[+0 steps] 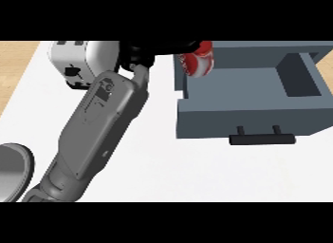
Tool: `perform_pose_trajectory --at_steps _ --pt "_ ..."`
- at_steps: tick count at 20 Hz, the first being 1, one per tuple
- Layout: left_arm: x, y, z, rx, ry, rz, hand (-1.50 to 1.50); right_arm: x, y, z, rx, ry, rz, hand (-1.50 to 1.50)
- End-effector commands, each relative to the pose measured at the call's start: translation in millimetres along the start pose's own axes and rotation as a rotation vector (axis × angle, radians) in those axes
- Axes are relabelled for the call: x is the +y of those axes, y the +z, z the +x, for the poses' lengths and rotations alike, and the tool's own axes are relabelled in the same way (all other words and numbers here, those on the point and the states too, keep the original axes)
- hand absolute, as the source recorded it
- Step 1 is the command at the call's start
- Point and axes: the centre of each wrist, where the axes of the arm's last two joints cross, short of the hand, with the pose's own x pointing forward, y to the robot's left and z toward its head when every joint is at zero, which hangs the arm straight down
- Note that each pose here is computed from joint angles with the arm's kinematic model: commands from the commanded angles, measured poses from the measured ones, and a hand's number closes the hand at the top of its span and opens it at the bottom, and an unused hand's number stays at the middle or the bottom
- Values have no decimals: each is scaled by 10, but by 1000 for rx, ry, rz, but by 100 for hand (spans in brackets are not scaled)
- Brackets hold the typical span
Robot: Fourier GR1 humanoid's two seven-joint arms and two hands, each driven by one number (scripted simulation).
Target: Pick up the can, place it into the drawer and close the drawer
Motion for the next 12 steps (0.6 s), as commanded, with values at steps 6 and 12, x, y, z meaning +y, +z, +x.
perform_pose_trajectory --at_steps 6,12 --pt "-329 -251 72 16 -19 -6 150 -87 -45 85 -18 -1 14 -150" --pt "-673 -269 232 34 -47 -4 150 -24 -23 -150 -8 2 21 -150"
